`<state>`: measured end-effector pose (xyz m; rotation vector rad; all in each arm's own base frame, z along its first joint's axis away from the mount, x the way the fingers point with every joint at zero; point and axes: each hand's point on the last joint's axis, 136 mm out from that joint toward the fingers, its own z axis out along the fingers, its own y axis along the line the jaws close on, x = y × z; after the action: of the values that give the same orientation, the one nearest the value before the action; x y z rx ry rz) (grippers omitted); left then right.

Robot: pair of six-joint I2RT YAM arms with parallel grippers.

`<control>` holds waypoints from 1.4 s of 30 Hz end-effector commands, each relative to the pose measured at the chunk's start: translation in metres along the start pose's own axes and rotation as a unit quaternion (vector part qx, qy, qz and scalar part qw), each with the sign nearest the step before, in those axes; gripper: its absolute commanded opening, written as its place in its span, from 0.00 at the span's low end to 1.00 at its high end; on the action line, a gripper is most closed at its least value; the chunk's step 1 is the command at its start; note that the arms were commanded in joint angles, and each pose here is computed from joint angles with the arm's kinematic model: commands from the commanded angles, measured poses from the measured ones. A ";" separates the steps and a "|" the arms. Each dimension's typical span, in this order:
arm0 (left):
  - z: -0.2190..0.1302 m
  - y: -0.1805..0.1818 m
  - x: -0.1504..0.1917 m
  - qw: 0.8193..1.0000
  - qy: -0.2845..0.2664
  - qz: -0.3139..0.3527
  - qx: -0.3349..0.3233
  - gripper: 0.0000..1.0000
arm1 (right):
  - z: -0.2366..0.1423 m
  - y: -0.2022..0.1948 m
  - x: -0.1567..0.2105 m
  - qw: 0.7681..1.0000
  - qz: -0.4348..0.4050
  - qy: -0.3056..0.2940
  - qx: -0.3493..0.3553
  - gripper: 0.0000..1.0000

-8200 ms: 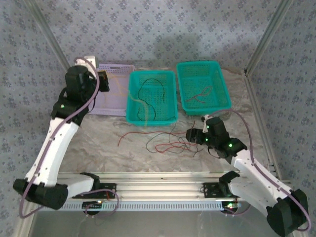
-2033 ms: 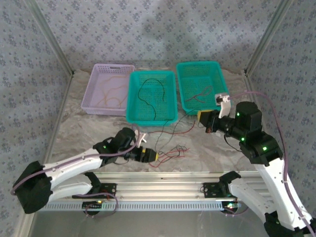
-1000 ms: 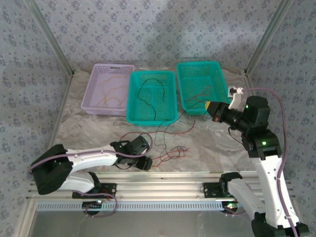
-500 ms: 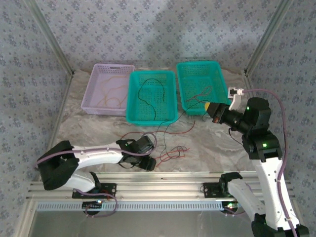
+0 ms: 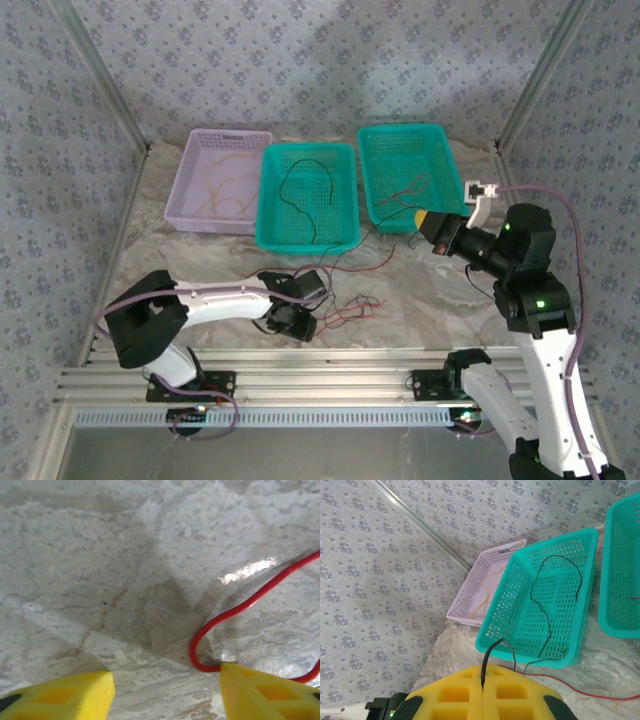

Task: Untangle the cables

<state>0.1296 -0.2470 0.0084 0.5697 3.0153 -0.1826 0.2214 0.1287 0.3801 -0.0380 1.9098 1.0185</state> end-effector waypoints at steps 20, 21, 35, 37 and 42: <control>0.028 0.030 -0.041 0.993 -0.098 -0.054 0.033 0.00 | -0.082 -0.034 -0.036 0.964 -0.061 -0.136 0.222 0.00; 0.025 0.035 -0.040 0.992 -0.102 -0.061 0.030 0.00 | -0.092 -0.034 -0.042 0.957 -0.064 -0.151 0.238 0.00; -0.136 0.099 -0.043 0.956 -0.261 -0.130 0.017 0.00 | -0.183 -0.028 -0.088 0.873 -0.127 -0.295 0.366 0.00; -0.150 0.092 -0.046 0.953 -0.273 -0.124 0.044 0.00 | -0.161 -0.023 -0.082 0.898 -0.134 -0.261 0.328 0.00; -0.146 0.041 -0.063 0.943 -0.275 -0.103 0.159 0.31 | -0.098 -0.014 -0.056 0.948 -0.141 -0.151 0.241 0.00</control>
<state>0.2051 -0.1865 0.1610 0.1059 2.4708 -0.5861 0.1735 0.0051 0.4492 0.2260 1.6656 0.2401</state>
